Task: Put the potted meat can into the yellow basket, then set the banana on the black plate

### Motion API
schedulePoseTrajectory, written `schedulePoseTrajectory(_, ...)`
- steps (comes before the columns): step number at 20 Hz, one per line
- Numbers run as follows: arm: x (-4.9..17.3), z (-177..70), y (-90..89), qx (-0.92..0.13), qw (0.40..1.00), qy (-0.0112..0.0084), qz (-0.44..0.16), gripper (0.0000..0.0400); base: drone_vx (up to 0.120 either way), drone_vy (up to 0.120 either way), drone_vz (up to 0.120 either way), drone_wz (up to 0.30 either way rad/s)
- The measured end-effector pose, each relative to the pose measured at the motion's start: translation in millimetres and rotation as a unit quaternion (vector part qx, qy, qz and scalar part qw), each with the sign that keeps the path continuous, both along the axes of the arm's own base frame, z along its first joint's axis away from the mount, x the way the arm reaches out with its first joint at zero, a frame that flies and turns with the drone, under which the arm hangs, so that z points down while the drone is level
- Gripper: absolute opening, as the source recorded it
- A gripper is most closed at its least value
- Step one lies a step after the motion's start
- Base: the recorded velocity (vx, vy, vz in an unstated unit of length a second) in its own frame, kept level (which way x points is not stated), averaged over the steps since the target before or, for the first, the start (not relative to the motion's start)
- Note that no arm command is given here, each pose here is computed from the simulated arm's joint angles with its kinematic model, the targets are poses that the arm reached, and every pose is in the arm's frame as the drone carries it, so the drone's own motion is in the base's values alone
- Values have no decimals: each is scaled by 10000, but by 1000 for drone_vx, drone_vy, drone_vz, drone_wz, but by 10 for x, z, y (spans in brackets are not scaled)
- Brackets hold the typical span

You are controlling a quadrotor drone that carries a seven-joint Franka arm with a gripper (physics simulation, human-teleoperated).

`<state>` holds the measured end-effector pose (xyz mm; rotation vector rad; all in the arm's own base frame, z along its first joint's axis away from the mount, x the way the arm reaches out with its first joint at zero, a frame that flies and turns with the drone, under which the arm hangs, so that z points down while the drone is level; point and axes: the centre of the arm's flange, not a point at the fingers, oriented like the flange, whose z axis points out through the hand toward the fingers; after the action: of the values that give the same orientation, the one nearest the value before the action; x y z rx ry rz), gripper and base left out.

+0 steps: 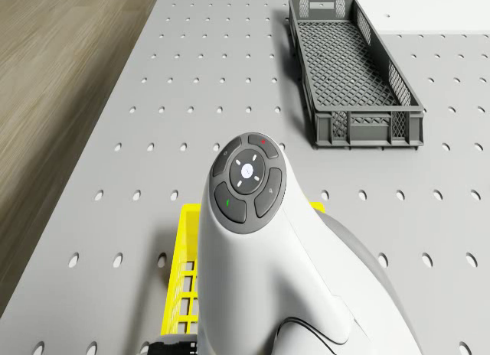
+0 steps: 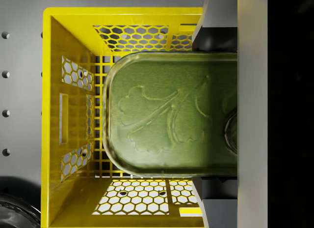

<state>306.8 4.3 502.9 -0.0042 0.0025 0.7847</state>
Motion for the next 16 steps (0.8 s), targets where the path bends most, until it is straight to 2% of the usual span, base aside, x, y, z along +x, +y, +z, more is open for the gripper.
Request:
schedulePoseTrajectory(11,0,378,2,-1,10000,0,0,291,0,0,0,0)
schedulePoseTrajectory(13,0,419,0,8,10000,-3,2,333,0,0,0,0)
schedulePoseTrajectory(16,0,389,-1,18,10000,-7,3,369,0,0,0,0)
